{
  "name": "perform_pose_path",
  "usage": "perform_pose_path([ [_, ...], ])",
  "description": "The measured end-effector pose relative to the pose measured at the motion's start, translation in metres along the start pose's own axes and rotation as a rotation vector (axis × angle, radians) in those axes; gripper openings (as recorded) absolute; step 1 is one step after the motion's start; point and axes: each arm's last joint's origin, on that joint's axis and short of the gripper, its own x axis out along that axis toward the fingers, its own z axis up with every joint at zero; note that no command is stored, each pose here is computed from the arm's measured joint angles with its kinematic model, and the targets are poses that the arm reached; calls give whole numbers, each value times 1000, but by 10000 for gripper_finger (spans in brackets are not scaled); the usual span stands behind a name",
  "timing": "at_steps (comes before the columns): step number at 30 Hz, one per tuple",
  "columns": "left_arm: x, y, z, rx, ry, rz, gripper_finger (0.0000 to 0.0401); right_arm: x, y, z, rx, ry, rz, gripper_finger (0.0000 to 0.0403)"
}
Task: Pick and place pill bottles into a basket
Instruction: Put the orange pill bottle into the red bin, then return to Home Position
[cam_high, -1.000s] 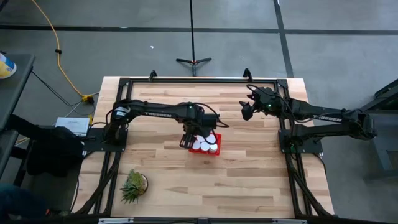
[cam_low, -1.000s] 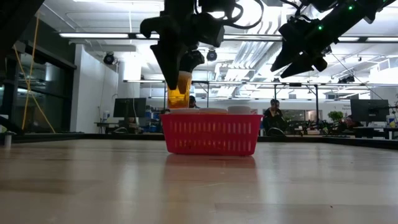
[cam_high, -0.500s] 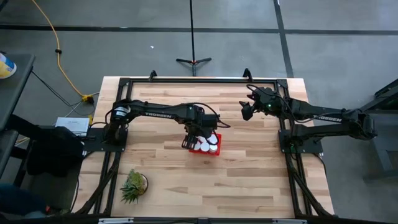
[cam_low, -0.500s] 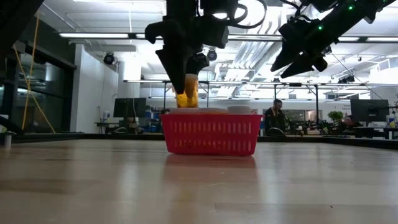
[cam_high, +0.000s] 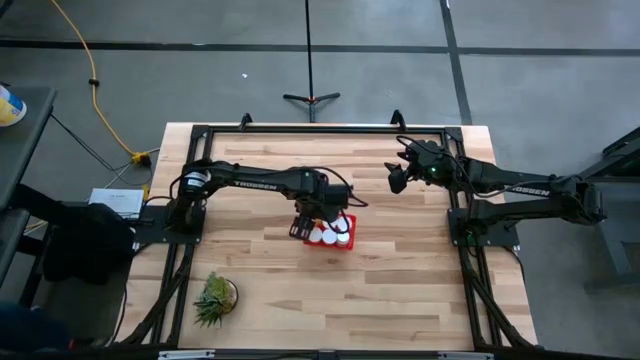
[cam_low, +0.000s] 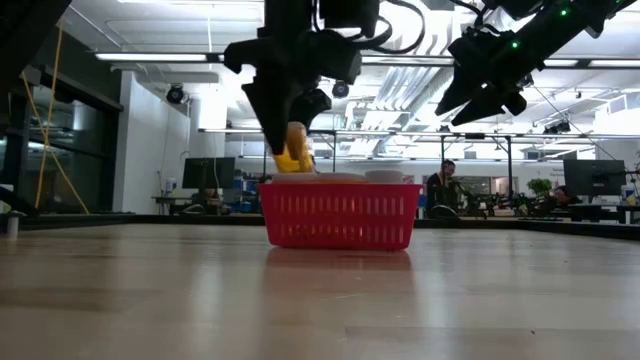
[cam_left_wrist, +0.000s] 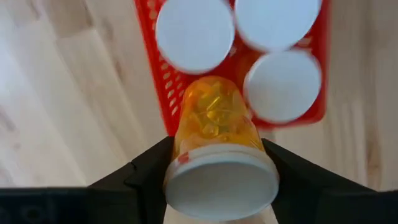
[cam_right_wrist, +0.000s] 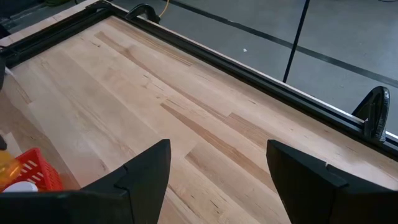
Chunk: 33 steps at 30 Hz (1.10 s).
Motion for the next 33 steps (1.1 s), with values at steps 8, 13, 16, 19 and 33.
perform_pose_path([
  [8, 1, 1, 4, -2, -35, -1, 256, 0, 0, 0, 0, 0, 0, 256],
  [13, 2, 2, 7, -6, -60, 5, 243, 0, 0, 0, 0, 0, 0, 256],
  [16, 2, 2, 9, -7, -81, 12, 246, 0, 0, 0, 0, 0, 0, 256],
  [19, 2, 2, 9, -7, -80, 11, 271, 0, 0, 0, 0, 0, 0, 256],
  [33, 2, 5, 11, -48, -110, 2, 189, 0, 0, 0, 0, 1, 0, 256],
])
